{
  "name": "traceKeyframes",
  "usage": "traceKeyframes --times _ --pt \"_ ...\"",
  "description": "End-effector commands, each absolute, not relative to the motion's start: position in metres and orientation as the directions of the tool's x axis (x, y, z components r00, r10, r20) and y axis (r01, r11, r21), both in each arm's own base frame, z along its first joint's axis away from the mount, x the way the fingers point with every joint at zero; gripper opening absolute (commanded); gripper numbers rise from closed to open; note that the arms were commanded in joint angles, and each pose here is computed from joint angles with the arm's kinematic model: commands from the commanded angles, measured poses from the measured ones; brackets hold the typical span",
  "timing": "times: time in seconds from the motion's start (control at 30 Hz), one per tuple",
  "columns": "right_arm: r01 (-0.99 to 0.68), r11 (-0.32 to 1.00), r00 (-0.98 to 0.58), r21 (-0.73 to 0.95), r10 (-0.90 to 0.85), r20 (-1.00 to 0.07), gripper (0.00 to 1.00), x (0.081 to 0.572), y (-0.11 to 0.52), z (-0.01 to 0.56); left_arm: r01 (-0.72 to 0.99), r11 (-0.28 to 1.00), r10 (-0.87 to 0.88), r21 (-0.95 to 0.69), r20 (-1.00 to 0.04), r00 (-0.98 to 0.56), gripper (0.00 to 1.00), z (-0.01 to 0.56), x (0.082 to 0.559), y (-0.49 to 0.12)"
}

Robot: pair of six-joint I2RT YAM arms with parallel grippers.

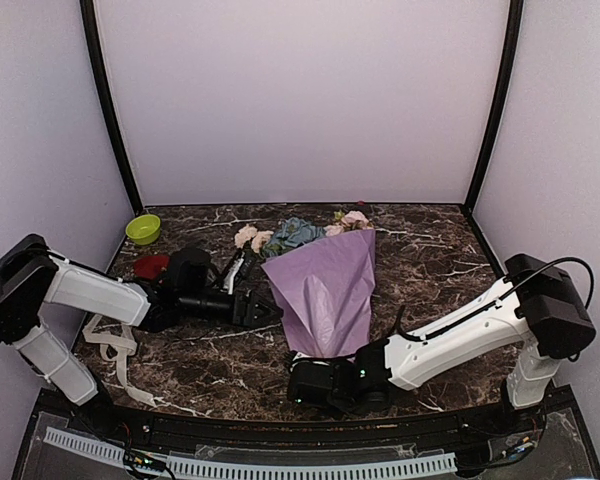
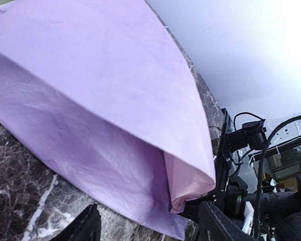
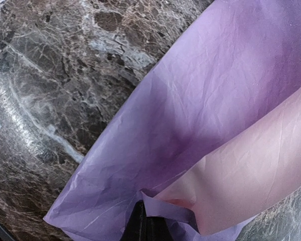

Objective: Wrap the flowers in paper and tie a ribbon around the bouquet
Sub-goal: Fold the right corner of the flattened wrapping paper into a 2/3-folded wrapping paper.

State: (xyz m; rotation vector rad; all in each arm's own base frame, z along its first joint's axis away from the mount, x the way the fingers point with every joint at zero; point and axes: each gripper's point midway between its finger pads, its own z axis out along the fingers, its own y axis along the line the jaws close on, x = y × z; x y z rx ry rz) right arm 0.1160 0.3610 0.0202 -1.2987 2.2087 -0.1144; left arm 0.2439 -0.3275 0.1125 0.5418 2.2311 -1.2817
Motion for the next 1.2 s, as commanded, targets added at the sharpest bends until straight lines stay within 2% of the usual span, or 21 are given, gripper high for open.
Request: traceKeyframes --times 0.0,0.1,0.23,0.37,0.57,0.67,0.8,0.9,0.97,1.0,1.1,1.13,1.17 --pt "-0.813 0.481 -0.338 -0.327 -0.848 -0.408 0.00 0.105 0.368 0.014 0.623 0.191 -0.008 -0.758 -0.636 -0.772 0.70 0.169 0.230 -0.357" --pt "-0.811 0.475 -0.332 -0.341 -0.854 -0.402 0.00 0.106 0.367 0.015 0.662 0.125 -0.014 -0.739 -0.669 -0.743 0.72 0.185 0.227 -0.368" --pt "-0.809 0.473 -0.326 -0.349 -0.855 -0.403 0.00 0.107 0.366 0.017 0.645 0.128 0.030 -0.753 -0.647 -0.762 0.73 0.175 0.227 -0.384" --pt "-0.808 0.470 -0.322 -0.356 -0.858 -0.401 0.00 0.108 0.366 0.018 0.574 0.215 0.096 -0.790 -0.568 -0.817 0.73 0.141 0.236 -0.393" --pt "-0.809 0.459 -0.309 -0.368 -0.863 -0.399 0.00 0.109 0.365 0.020 0.605 0.303 0.138 -0.736 -0.595 -0.792 0.66 0.131 0.245 -0.395" --pt "-0.810 0.455 -0.304 -0.371 -0.865 -0.399 0.00 0.110 0.365 0.020 0.622 0.277 0.134 -0.732 -0.612 -0.779 0.63 0.137 0.246 -0.398" --pt "-0.810 0.452 -0.298 -0.374 -0.866 -0.401 0.00 0.110 0.367 0.021 0.609 0.204 0.123 -0.766 -0.597 -0.793 0.66 0.141 0.238 -0.402" --pt "-0.810 0.449 -0.296 -0.377 -0.868 -0.399 0.00 0.110 0.367 0.021 0.583 0.204 0.124 -0.786 -0.570 -0.812 0.66 0.133 0.233 -0.406" --pt "-0.811 0.451 -0.299 -0.373 -0.867 -0.399 0.00 0.110 0.367 0.021 0.584 0.200 0.124 -0.787 -0.571 -0.812 0.60 0.132 0.230 -0.410" --pt "-0.811 0.451 -0.299 -0.372 -0.867 -0.398 0.00 0.110 0.366 0.020 0.585 0.203 0.120 -0.785 -0.573 -0.811 0.54 0.131 0.230 -0.412" --pt "-0.810 0.450 -0.300 -0.375 -0.869 -0.395 0.00 0.110 0.365 0.020 0.574 0.235 0.102 -0.784 -0.567 -0.817 0.18 0.126 0.236 -0.410" --pt "-0.809 0.453 -0.301 -0.375 -0.867 -0.398 0.00 0.110 0.366 0.021 0.572 0.243 0.094 -0.784 -0.568 -0.818 0.07 0.125 0.238 -0.407" --pt "-0.809 0.453 -0.300 -0.375 -0.866 -0.399 0.00 0.110 0.366 0.022 0.575 0.246 0.086 -0.780 -0.574 -0.815 0.01 0.127 0.240 -0.405"
